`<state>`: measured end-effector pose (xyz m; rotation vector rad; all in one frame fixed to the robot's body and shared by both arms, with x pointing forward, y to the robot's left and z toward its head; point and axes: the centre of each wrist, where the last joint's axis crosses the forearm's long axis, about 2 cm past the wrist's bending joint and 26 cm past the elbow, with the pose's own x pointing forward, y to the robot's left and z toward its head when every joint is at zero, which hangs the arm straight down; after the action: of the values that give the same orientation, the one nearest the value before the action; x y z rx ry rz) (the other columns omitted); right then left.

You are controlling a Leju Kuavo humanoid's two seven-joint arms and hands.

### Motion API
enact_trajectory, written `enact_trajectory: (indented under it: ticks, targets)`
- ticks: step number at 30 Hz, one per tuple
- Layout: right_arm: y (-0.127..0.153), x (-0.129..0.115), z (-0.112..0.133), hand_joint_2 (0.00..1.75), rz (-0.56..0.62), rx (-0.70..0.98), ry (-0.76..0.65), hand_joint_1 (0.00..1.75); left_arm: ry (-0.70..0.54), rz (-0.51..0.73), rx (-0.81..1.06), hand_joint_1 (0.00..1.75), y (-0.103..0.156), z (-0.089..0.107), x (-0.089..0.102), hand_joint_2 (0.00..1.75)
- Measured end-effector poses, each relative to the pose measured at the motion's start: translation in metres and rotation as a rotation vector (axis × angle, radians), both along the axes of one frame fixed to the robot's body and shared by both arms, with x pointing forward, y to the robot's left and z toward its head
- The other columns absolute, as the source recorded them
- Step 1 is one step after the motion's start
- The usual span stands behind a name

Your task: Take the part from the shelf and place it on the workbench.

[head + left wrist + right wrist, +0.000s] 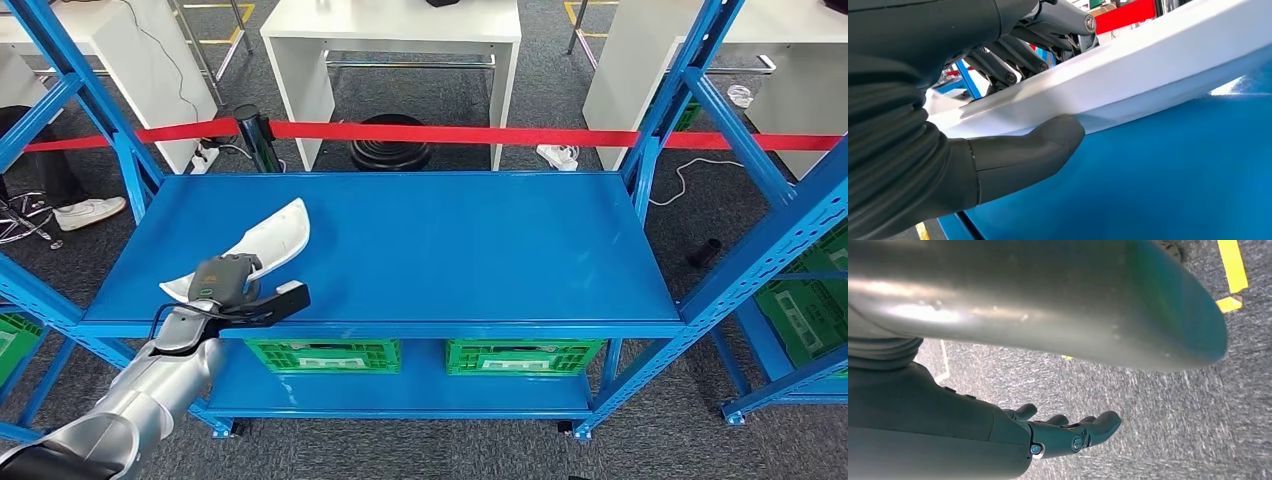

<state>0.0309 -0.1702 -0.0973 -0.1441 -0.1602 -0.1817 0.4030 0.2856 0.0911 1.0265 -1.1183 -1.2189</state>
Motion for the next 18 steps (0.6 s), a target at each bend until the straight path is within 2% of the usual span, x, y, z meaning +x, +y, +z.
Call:
enact_trajectory:
  ticks: [4, 10, 18]
  targets:
    - [-0.0014, -0.0002, -0.0003, 0.0, -0.009, -0.003, 0.003, 0.0, -0.013, -0.024, 0.011, 1.75, 0.0015, 0.0013, 0.0009, 1.75]
    - [-0.0019, -0.0002, -0.0004, 0.0, -0.025, -0.001, 0.025, 0.0, -0.161, -0.119, 0.021, 1.75, 0.0019, 0.0053, 0.002, 1.75]
    - [-0.002, 0.0, -0.0004, 0.0, -0.029, -0.001, 0.028, 0.0, -0.177, -0.132, 0.02, 1.75, 0.0017, 0.0061, 0.0025, 1.75]
